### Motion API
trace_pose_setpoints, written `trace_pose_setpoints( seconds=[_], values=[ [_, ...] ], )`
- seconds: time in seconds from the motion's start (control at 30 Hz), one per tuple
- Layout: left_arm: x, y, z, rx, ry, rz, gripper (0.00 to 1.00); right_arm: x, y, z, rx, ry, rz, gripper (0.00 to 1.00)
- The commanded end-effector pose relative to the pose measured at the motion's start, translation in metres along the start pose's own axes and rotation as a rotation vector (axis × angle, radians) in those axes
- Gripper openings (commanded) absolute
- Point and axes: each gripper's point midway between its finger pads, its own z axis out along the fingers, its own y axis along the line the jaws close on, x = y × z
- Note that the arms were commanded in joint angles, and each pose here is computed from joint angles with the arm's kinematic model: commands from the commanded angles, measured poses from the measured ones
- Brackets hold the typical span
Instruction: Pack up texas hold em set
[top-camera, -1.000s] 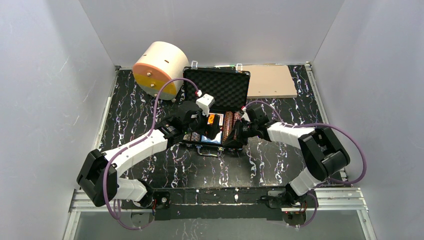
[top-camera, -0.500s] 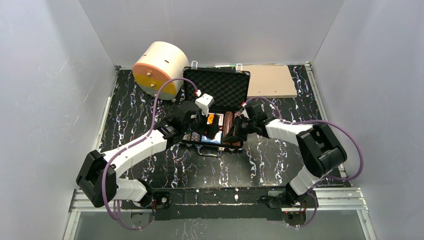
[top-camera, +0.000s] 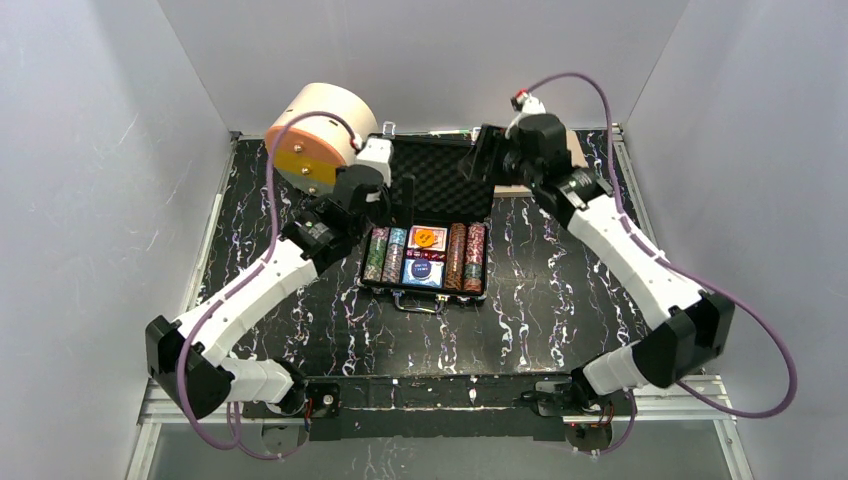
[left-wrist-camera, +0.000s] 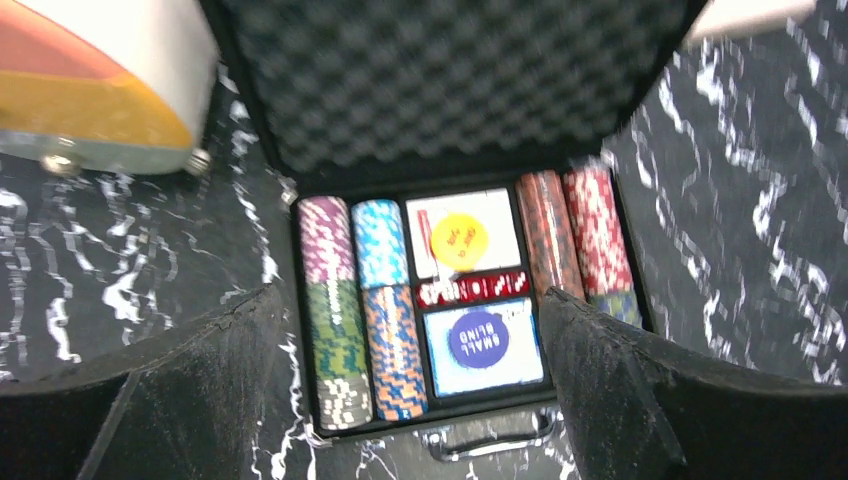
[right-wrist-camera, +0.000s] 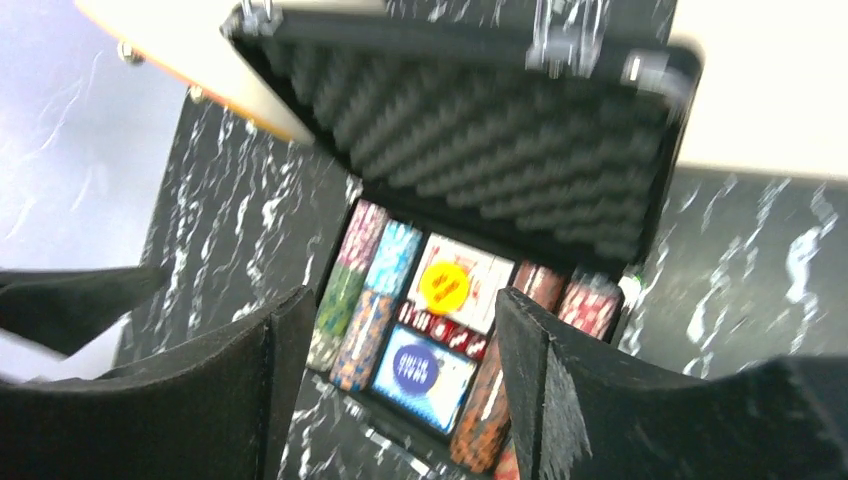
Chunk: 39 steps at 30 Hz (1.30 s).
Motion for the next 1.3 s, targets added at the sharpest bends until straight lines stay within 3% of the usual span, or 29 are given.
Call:
trace_pose_setpoints(
  seconds=[0.0,0.27,0.43,0.63,0.9,1.07,1.27],
  values=[
    [-0.045,0.032,-0.033,-0.153,-0.07,-0.087,0.98,-0.053,0.002,0.013,0.08,-0.084,-0.222,0.75],
    [-0.103,0.034,-0.069,-0.142,-0.235,-0.212,0.98,-0.076,0.042,0.072,-0.053,-0.051,-0.705,0.84],
    [-0.119,0.024,-0.08,-0.085,-0.254,-0.254,0.98,-0.058,0.052,0.11,-0.121,0.013,-0.931,0.84],
    [-0.11,0.022,-0.079,-0.084,-0.219,-0.302,0.98,-0.058,0.037,0.141,0.003,0.007,-0.983,0.83],
    [-0.106,0.026,-0.08,-0.095,-0.214,-0.294,0.98,-0.001,0.002,0.163,0.048,0.252,-1.064,0.8],
    [-0.106,0.029,-0.081,-0.107,-0.219,-0.276,0.98,0.036,0.007,0.147,0.013,0.377,-1.12,0.69],
    [-0.11,0.035,-0.09,-0.125,-0.242,-0.271,0.98,0.069,0.045,0.109,-0.039,0.406,-1.104,0.54]
  ],
)
